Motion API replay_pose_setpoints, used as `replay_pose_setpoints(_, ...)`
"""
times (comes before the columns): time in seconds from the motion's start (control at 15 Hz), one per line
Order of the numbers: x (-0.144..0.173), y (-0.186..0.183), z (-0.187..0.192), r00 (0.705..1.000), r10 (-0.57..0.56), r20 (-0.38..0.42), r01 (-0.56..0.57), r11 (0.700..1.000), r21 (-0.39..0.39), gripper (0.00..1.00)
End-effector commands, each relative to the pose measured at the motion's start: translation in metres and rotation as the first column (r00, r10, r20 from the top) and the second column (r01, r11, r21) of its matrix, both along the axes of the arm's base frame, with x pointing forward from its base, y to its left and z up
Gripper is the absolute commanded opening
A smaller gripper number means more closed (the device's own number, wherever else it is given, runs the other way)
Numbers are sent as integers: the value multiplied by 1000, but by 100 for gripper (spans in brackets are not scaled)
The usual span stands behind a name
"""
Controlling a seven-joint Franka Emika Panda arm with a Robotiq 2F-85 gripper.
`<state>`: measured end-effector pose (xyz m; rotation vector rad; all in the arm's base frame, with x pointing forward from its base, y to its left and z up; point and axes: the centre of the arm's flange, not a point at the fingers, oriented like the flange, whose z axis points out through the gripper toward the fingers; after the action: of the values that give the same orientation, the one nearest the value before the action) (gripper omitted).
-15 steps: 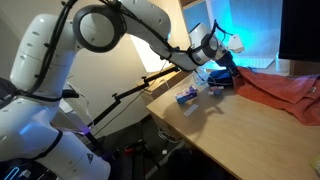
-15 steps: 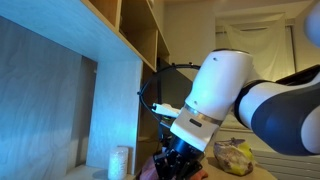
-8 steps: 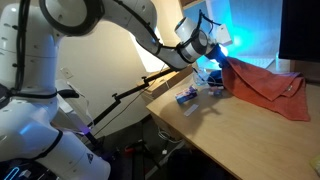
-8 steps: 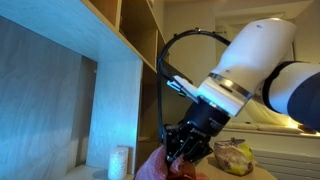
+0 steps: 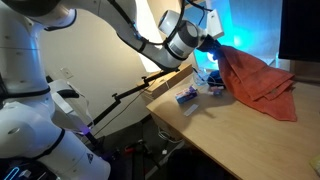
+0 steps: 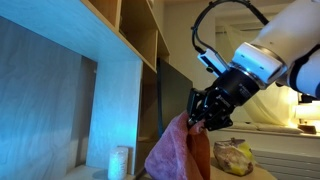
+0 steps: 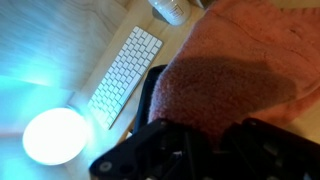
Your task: Slide the bag to the right, move the two nail polish bottles on the table to the right, pull the peach towel forward and put the two nail polish bottles on the towel
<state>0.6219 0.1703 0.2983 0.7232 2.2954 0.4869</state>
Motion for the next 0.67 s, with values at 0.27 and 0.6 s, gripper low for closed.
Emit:
replay_pose_setpoints(0.27,-57,-23,-1,981,-195,-19,195,981,-27,2)
replay_pose_setpoints(0.6,-59,-61,-13,892,-448,-56,449,894,-2,2)
